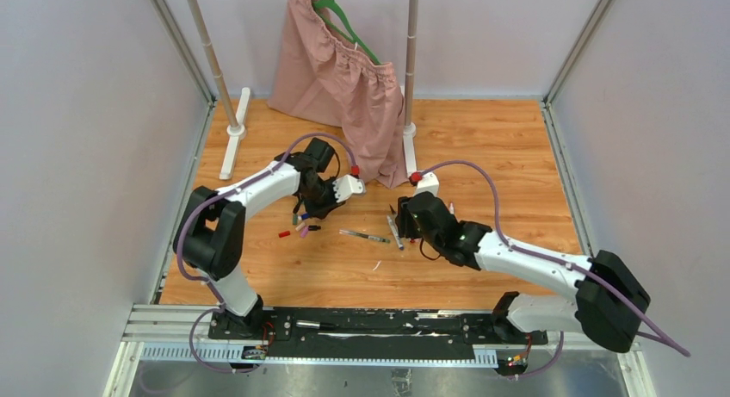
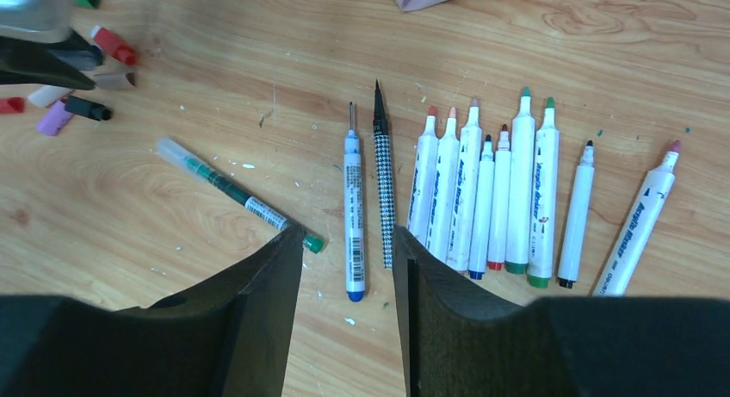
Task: Open the pen caps
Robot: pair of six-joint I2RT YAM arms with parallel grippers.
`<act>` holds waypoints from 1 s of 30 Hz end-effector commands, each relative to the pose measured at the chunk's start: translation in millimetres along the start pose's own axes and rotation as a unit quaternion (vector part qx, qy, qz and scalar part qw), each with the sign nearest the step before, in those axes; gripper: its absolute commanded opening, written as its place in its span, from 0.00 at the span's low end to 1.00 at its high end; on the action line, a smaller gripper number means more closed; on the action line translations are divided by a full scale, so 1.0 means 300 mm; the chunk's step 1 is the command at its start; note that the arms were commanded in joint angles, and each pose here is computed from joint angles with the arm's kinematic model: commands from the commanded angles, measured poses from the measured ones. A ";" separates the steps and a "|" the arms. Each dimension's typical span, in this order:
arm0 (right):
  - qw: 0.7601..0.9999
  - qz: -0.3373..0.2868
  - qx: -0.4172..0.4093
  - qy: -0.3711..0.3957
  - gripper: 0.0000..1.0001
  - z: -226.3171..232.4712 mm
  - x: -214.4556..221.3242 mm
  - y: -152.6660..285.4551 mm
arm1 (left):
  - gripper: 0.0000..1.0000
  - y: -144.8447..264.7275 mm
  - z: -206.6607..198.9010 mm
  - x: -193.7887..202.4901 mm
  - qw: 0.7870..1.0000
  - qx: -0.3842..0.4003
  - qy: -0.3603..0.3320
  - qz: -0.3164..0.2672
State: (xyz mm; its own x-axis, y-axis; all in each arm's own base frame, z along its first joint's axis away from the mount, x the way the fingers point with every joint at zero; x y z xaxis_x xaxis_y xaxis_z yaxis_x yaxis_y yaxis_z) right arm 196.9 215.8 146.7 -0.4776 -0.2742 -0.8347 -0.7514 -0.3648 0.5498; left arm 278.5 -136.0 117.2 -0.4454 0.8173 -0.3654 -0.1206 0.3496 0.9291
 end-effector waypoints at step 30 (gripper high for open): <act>0.951 0.071 -0.253 0.162 0.55 0.229 -0.003 -0.156 | 0.67 0.334 0.019 0.035 0.993 -0.036 0.066 -0.088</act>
State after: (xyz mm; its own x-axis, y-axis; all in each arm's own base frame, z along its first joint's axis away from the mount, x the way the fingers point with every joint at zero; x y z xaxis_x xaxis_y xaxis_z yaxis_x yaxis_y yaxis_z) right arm 197.3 273.6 124.1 -0.4171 -0.5261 -0.7411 -0.4262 -0.6070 0.6708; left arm 291.3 -101.9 192.4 -0.5090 0.6847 -0.5216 -0.3095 0.4199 0.8532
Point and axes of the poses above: each gripper's point midway between its finger pads, its own y axis back along the fingers, its own z axis along the line the jaws close on, x = y × z, the point moved 7 cm from there along y, back along the fingers, and after that the axes turned 14 degrees about y, right-handed, at the moved point
